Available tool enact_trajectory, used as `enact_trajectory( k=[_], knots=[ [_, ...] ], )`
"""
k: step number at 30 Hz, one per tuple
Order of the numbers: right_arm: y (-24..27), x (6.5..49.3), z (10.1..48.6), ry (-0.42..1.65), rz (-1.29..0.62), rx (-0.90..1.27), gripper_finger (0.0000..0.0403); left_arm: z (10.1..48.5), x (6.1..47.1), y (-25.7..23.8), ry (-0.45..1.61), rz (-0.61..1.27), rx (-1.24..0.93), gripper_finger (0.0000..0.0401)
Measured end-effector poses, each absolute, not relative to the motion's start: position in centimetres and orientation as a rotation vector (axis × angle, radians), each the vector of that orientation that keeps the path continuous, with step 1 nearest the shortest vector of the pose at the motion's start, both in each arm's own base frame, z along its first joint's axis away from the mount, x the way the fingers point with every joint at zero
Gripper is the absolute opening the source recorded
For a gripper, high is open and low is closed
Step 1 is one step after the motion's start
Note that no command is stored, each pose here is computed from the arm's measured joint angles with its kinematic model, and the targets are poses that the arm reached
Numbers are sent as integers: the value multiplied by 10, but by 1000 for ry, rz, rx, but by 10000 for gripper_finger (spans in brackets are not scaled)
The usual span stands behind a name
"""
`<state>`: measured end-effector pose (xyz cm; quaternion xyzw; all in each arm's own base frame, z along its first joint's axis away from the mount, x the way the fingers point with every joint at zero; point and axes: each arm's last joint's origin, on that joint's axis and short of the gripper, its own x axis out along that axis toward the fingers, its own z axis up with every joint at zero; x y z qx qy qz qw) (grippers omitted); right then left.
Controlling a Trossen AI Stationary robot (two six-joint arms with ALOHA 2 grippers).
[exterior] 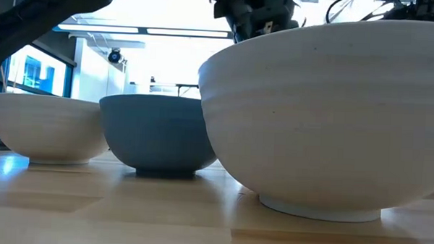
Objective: Nest bowls inside each other
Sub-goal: Stack the black bowl on the black bowl
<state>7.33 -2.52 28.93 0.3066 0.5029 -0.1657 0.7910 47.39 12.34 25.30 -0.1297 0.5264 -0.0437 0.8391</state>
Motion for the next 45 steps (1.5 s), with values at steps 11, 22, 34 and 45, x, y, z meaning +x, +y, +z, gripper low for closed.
enact_trajectory(
  k=[11, 22, 34, 45],
  knots=[
    [-25, 73, 289, 1082, -345, 667, 124, 241, 469, 123, 1224, -55, -283, 0],
    [-24, 72, 289, 1096, -339, 686, 124, 239, 462, 132, 1278, -11, -295, 0],
    [-24, 72, 289, 1101, -338, 688, 124, 238, 457, 138, 1315, 51, -282, 0],
    [-24, 72, 289, 1101, -331, 686, 124, 238, 456, 146, 1308, 78, -281, 53]
  ],
)
